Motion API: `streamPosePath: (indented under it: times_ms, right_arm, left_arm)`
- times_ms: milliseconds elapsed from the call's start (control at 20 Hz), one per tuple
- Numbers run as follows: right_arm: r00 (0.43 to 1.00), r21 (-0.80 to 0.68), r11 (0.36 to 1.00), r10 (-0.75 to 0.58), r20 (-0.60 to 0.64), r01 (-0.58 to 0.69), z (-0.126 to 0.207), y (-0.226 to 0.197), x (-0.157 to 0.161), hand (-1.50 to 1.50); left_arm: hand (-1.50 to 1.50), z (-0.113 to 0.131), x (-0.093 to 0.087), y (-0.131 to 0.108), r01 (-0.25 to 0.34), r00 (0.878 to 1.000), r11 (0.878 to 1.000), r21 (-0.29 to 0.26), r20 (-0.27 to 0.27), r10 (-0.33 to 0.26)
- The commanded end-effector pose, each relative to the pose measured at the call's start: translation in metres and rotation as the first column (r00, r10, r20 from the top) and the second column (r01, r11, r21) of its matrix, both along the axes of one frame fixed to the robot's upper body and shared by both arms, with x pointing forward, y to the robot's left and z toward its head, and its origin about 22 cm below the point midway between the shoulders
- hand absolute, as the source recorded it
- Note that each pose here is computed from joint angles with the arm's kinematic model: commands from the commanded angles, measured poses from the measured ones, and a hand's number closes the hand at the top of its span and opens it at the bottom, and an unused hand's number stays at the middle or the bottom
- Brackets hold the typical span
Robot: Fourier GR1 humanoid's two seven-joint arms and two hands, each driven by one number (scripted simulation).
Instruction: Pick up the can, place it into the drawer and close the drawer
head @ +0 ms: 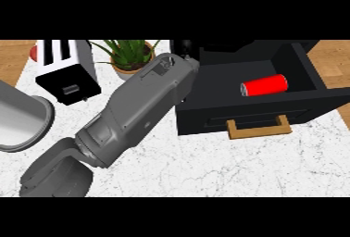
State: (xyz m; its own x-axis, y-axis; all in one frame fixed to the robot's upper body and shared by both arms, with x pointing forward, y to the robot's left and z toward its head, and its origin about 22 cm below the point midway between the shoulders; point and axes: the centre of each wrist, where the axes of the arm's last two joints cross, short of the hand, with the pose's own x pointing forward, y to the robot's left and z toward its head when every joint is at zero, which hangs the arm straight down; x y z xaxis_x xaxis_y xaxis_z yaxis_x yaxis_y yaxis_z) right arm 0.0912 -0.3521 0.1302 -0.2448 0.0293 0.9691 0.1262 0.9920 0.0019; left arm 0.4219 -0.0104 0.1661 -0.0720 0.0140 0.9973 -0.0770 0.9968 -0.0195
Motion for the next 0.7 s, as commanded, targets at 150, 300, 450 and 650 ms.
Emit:
streamPosePath:
  times_ms: [150, 300, 450, 650]
  right_arm:
    - [0.999, -0.042, 0.999, 0.021, 0.045, -0.019, 0.013, -0.001, 0.003, -1.50]
    - [0.993, -0.257, 0.966, -0.001, 0.115, 0.031, 0.028, -0.006, 0.001, -1.50]
    - [0.985, -0.345, 0.938, 0.072, 0.154, -0.015, 0.040, 0.017, -0.003, -1.50]
    - [0.976, -0.417, 0.909, 0.081, 0.200, 0.010, 0.039, 0.017, 0.015, -1.50]
  left_arm:
    - [-1.50, -0.006, -0.002, 0.000, -0.013, 1.000, 1.000, -0.017, 0.017, 0.013]
    - [-1.50, -0.010, -0.007, -0.002, -0.004, 0.999, 0.999, -0.035, 0.035, 0.005]
    - [-1.50, 0.010, -0.003, -0.006, 0.006, 0.999, 0.998, -0.065, 0.054, -0.002]
    - [-1.50, 0.013, -0.002, -0.007, 0.013, 0.995, 0.998, -0.066, 0.096, -0.006]
